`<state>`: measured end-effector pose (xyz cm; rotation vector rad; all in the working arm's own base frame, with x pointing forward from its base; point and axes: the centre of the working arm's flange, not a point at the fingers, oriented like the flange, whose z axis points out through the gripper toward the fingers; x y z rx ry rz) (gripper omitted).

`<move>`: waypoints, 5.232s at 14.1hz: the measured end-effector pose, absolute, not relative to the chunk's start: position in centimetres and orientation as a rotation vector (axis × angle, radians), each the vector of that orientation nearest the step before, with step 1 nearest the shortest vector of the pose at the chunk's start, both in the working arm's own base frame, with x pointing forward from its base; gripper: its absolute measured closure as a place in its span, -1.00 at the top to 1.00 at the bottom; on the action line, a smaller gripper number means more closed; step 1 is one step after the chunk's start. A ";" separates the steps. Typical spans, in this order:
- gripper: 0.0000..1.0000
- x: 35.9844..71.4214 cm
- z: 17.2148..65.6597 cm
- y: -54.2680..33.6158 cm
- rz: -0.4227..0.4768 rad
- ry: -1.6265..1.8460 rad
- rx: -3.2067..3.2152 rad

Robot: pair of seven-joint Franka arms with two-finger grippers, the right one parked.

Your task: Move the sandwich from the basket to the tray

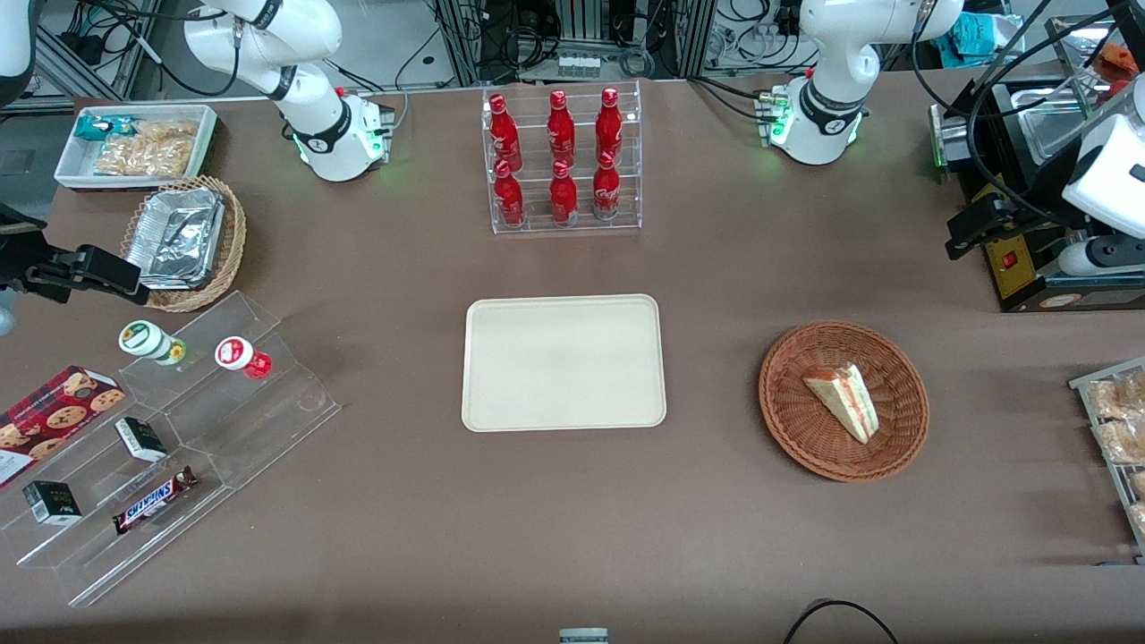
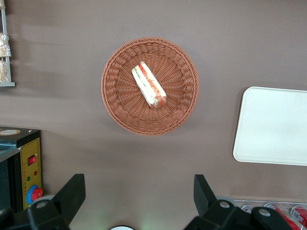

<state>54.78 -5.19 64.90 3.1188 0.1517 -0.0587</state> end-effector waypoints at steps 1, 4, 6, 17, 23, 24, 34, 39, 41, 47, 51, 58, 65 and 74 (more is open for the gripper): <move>1.00 54.8 64.9 -5.2 -0.059 0.152 3.119; 1.00 54.8 64.9 -5.2 -0.059 0.152 3.119; 1.00 54.8 64.7 -5.2 -0.066 0.154 3.119; 1.00 63.9 41.0 -3.2 -0.345 0.470 3.088; 1.00 66.0 28.0 -5.8 -0.416 0.762 3.054; 1.00 65.8 27.3 -5.5 -0.427 0.779 3.052; 0.56 63.6 22.3 -5.2 -0.351 0.955 3.011; -0.33 64.4 31.1 -12.2 -0.354 0.923 3.039; -0.42 64.0 35.0 -18.8 -0.315 0.932 3.049; -0.48 59.1 32.9 -39.2 -0.259 0.615 3.135; -0.45 56.1 28.4 -47.6 -0.271 0.307 3.159; -0.44 52.1 24.3 -52.9 -0.369 -0.092 3.091; 0.22 52.7 24.5 -53.3 -0.329 -0.100 3.068; 1.00 59.8 42.2 -36.8 -0.289 0.007 3.100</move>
